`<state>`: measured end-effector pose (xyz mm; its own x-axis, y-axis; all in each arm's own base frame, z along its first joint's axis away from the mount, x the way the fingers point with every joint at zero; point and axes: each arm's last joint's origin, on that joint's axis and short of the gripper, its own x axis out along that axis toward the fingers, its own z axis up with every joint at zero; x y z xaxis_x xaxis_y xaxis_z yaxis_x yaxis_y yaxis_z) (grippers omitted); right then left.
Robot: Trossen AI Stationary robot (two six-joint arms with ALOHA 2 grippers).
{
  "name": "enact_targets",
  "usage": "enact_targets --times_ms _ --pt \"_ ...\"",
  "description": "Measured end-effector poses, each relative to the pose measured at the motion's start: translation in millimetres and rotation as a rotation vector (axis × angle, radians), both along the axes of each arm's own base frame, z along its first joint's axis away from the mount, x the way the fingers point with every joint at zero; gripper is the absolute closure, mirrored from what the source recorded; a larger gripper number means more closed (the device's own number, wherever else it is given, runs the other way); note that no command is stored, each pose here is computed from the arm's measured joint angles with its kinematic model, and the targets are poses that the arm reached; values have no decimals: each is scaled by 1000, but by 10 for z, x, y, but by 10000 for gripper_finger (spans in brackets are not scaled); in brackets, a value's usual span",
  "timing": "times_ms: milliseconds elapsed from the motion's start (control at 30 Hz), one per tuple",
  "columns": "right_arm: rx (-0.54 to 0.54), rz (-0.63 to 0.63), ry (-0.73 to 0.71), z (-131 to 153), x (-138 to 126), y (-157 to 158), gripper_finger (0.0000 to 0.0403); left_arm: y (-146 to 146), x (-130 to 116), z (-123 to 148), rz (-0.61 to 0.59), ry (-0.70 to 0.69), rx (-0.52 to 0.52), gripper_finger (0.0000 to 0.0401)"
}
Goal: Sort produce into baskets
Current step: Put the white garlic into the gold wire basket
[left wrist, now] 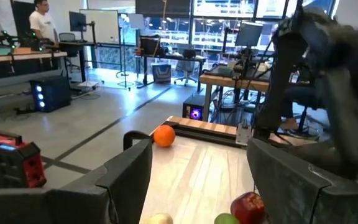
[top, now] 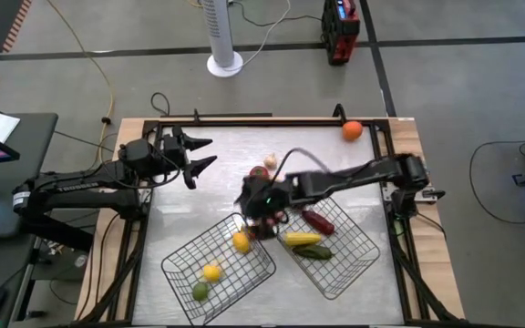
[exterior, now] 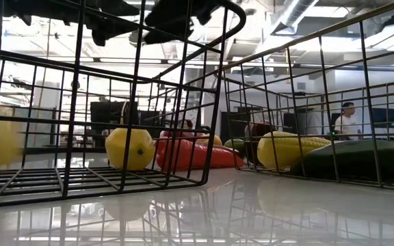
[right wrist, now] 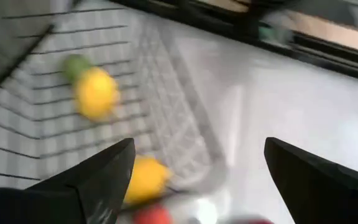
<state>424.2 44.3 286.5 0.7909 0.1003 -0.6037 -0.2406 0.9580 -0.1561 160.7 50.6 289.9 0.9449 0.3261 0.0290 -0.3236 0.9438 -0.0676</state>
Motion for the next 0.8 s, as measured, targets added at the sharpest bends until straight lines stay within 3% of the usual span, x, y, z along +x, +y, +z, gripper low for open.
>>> enact_targets --times_ms 200,500,633,800 --pt "-6 -166 33 41 -290 -634 29 0 0 -16 0 11 -13 150" --pt "115 -539 24 -694 -744 -1611 33 2 0 -36 7 33 -15 150" --pt "148 -637 32 -996 -772 -1826 33 5 -1 -35 17 33 -13 150" --pt "117 -614 54 -1210 -699 -1896 33 16 17 -48 34 39 -13 150"
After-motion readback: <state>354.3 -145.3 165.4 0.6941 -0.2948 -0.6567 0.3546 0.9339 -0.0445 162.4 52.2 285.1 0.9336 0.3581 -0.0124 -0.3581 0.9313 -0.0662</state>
